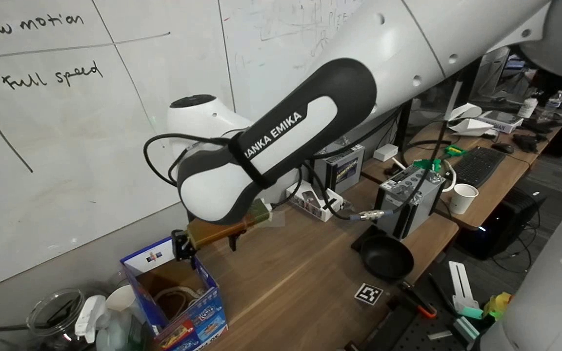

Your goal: Put the white ropes inside the blue box

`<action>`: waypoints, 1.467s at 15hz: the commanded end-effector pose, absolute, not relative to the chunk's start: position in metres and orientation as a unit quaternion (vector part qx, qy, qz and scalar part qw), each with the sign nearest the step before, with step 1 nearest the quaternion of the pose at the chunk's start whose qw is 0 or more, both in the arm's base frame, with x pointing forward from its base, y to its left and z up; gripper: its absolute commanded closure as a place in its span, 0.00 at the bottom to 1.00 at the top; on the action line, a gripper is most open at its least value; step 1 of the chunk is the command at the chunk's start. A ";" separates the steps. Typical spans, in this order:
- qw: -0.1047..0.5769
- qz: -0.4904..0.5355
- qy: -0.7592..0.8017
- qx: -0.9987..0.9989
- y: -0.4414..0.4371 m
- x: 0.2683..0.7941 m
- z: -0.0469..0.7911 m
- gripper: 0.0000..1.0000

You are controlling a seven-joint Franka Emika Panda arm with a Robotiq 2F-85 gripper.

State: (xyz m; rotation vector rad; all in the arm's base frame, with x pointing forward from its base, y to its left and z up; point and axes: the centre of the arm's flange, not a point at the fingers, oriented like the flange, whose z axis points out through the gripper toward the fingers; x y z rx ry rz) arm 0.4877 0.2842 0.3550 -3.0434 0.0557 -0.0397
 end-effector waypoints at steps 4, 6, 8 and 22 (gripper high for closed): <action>-0.007 0.080 -0.105 -0.991 0.186 0.441 0.414 0.00; -0.019 0.097 -0.128 -0.987 0.157 0.432 0.428 0.00; -0.032 0.106 -0.145 -0.983 0.121 0.420 0.451 0.00; -0.052 -0.069 -0.054 -0.995 -0.041 0.267 0.566 0.00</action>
